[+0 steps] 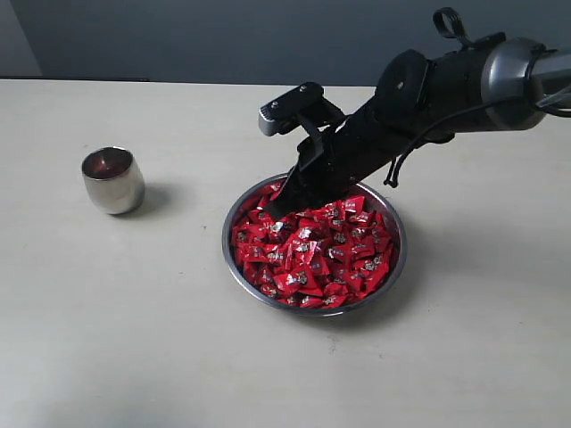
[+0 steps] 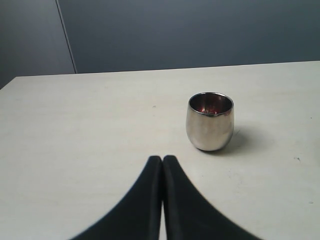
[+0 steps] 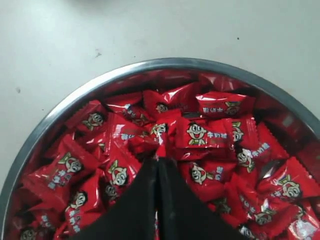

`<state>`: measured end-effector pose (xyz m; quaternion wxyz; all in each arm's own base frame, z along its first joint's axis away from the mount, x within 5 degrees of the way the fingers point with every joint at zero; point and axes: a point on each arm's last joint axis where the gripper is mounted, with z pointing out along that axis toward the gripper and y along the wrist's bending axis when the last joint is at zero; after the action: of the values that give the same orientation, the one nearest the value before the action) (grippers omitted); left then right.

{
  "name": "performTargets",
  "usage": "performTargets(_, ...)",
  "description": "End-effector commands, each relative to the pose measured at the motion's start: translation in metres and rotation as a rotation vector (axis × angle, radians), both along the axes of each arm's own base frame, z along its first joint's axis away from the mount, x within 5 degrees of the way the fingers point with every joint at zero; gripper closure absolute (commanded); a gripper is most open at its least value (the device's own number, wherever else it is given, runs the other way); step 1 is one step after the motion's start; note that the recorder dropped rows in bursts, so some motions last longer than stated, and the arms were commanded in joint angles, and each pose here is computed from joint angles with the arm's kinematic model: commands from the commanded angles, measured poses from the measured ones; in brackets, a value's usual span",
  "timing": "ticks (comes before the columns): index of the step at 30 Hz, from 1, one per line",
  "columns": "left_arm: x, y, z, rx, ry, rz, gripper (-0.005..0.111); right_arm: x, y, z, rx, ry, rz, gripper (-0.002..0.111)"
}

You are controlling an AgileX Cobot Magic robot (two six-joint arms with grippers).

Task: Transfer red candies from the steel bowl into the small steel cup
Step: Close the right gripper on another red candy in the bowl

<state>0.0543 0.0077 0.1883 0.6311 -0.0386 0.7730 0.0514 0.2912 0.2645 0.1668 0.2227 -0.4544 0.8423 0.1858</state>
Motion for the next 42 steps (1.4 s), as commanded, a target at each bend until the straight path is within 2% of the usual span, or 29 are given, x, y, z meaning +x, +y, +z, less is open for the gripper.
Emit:
performTargets(1, 0.0, 0.0, -0.001, -0.004, -0.003, 0.001, 0.106, 0.001, -0.002, 0.003, -0.01, -0.011, 0.013, 0.109)
performTargets(2, 0.0, 0.0, -0.001, -0.004, -0.003, 0.001, 0.106, 0.002, -0.002, 0.004, -0.01, -0.016, 0.015, 0.104)
performTargets(5, 0.0, 0.0, -0.001, -0.004, -0.003, 0.001, 0.106, 0.007, 0.001, 0.011, 0.017, -0.024, -0.026, 0.073)
performTargets(7, 0.0, 0.0, -0.001, -0.004, -0.003, 0.001, 0.106, 0.012, 0.003, 0.016, 0.033, -0.055, -0.046, 0.065)
performTargets(12, 0.0, 0.0, -0.001, -0.004, -0.003, 0.001, 0.106, 0.022, 0.01, 0.024, 0.049, -0.105, -0.043, 0.076)
performTargets(42, 0.0, 0.0, -0.001, -0.004, -0.003, 0.001, 0.106, 0.024, 0.015, -0.025, -0.067, 0.043, 0.009, 0.075)
